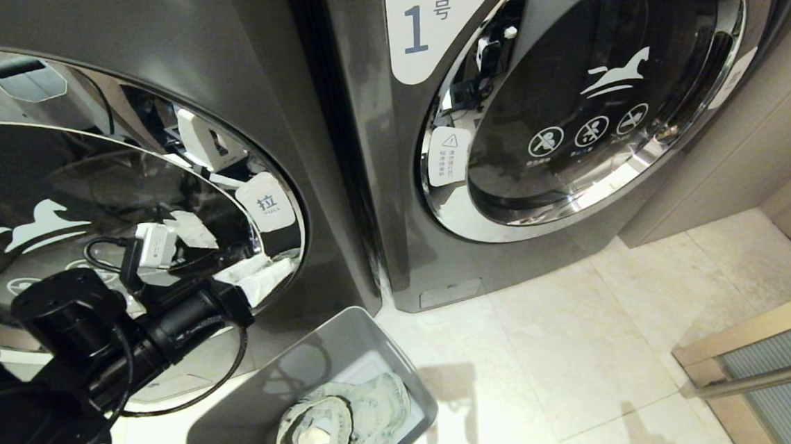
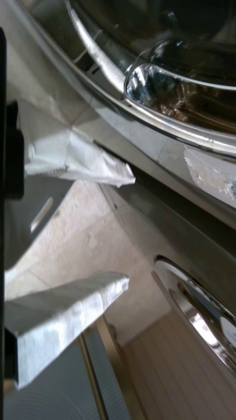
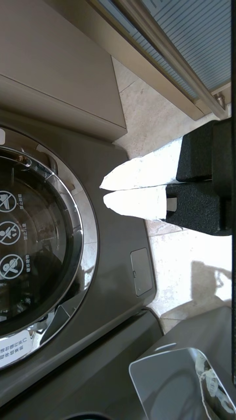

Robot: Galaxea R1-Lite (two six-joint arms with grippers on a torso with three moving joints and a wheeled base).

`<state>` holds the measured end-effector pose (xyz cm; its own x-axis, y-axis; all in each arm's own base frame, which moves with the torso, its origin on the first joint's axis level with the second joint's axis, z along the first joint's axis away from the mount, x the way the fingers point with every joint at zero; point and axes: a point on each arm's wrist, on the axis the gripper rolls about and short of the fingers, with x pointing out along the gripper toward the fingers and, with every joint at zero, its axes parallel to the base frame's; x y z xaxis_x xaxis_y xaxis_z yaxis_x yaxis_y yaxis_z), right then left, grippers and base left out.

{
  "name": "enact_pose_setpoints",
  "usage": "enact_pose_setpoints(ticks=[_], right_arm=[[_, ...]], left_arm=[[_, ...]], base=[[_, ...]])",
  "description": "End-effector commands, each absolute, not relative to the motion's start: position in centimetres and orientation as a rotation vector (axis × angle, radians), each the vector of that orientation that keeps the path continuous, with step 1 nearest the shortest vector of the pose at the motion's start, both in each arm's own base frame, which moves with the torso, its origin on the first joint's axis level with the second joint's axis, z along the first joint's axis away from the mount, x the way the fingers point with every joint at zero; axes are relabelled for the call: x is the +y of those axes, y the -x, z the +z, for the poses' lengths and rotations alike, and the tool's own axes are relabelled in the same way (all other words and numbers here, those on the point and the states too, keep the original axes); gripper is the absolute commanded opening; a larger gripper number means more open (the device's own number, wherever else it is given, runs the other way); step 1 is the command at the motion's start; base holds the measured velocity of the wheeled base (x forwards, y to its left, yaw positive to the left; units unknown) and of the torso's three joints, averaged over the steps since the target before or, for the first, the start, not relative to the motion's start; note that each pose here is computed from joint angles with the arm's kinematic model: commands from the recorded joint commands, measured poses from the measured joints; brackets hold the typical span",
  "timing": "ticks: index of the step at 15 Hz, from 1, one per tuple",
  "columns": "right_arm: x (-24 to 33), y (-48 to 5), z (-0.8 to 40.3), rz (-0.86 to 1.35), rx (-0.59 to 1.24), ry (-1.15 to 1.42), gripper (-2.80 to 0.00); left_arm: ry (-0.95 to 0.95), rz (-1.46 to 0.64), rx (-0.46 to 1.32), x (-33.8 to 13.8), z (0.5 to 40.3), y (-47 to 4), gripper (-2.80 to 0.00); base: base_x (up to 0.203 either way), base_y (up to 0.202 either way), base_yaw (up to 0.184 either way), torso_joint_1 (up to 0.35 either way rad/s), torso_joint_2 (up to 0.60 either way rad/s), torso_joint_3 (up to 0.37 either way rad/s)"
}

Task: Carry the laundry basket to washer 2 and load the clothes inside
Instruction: Open the lid of the washing machine

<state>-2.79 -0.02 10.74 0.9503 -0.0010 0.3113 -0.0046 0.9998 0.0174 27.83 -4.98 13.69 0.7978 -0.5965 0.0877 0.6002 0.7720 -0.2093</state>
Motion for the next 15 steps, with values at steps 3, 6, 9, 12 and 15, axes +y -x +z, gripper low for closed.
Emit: enact_pose_setpoints(ticks=[3, 6, 9, 12, 15], right_arm=[[0.0, 2.4, 9.7, 0.002, -0.278, -0.018, -2.8], [0.0, 2.4, 9.7, 0.002, -0.278, -0.018, -2.8], [0.0, 2.4, 9.7, 0.002, -0.278, -0.018, -2.8], [0.0, 2.4, 9.7, 0.002, -0.278, -0.018, -2.8], [0.0, 2.4, 9.7, 0.002, -0.278, -0.018, -2.8]], left_arm=[[0.186, -0.597, -0.058, -4.6, 14.0, -28.2, 0.0], [0.172, -0.563, -0.136, -3.5, 15.4, -29.9, 0.0], [0.171, -0.557, -0.143, -3.4, 15.5, -30.1, 0.0], [0.196, -0.57, -0.129, -3.6, 15.4, -29.9, 0.0], [0.205, -0.615, -0.118, -4.1, 15.3, -29.9, 0.0]], base=[[0.0, 0.0, 0.0, 0.0, 0.0, 0.0], [0.0, 0.0, 0.0, 0.0, 0.0, 0.0], [0.0, 0.0, 0.0, 0.0, 0.0, 0.0], [0.0, 0.0, 0.0, 0.0, 0.0, 0.0], [0.0, 0.0, 0.0, 0.0, 0.0, 0.0]])
